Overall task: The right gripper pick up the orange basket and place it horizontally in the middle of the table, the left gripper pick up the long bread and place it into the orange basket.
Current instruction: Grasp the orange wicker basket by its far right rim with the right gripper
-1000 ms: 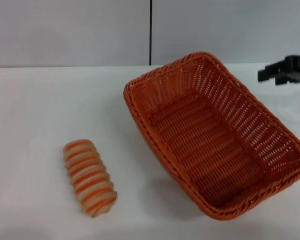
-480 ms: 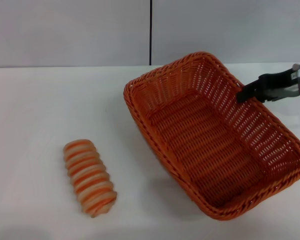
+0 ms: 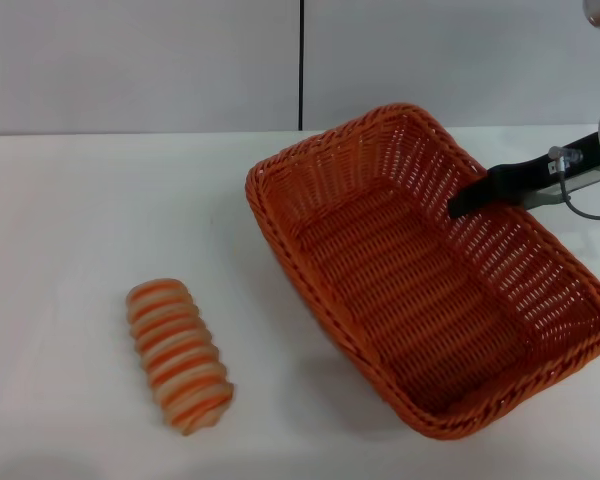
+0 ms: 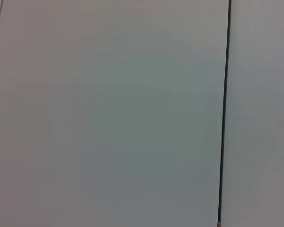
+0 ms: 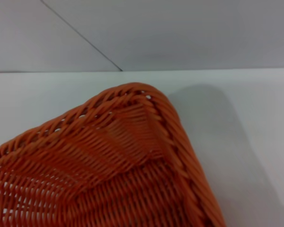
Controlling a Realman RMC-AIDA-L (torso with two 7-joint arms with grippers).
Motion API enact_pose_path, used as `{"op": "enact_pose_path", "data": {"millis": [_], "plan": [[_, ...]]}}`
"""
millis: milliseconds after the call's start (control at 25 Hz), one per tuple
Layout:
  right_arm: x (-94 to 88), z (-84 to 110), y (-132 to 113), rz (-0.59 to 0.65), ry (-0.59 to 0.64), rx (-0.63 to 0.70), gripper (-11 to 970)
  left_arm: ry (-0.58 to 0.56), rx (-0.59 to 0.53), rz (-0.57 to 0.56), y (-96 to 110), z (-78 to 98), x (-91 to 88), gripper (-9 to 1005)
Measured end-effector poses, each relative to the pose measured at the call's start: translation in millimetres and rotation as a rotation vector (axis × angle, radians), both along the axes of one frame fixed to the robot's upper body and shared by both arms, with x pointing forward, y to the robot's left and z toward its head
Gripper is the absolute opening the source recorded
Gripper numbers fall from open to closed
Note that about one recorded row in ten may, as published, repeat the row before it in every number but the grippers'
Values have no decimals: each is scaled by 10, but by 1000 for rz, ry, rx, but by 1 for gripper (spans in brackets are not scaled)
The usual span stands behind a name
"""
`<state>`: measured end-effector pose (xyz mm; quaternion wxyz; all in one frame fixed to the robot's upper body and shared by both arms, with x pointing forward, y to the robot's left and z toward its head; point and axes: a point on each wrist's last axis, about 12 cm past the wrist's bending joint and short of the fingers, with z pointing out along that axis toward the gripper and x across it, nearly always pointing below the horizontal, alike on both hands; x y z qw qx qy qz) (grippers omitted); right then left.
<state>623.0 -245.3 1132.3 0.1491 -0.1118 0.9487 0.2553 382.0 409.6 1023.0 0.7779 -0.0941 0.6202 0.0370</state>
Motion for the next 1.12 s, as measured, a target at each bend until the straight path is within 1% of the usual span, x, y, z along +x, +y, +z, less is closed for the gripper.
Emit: {"op": "enact_pose_path", "data": {"millis": [320, 520, 720, 880, 920, 960, 1000, 1120], "plan": [[37, -57, 68, 41, -46, -6, 511, 7, -3, -1, -14, -13, 10, 821], [42, -53, 105, 66, -69, 6, 303, 6, -4, -3, -22, -14, 19, 820], [48, -42, 116, 93, -96, 9, 164, 7, -13, -7, -42, -24, 20, 818], [37, 14, 150, 138, -101, -7, 159, 8, -18, -7, -44, -27, 15, 817], [36, 50, 166, 160, -111, -14, 157, 8, -19, -8, -45, -28, 14, 817], [25, 139, 198, 217, -134, -36, 156, 8, -19, -8, -45, -28, 12, 817], [25, 139, 198, 217, -134, -36, 154, 8, -19, -8, -45, -28, 12, 817], [25, 276, 228, 292, -171, -69, 150, 9, -20, -8, -47, -30, 9, 816]]}}
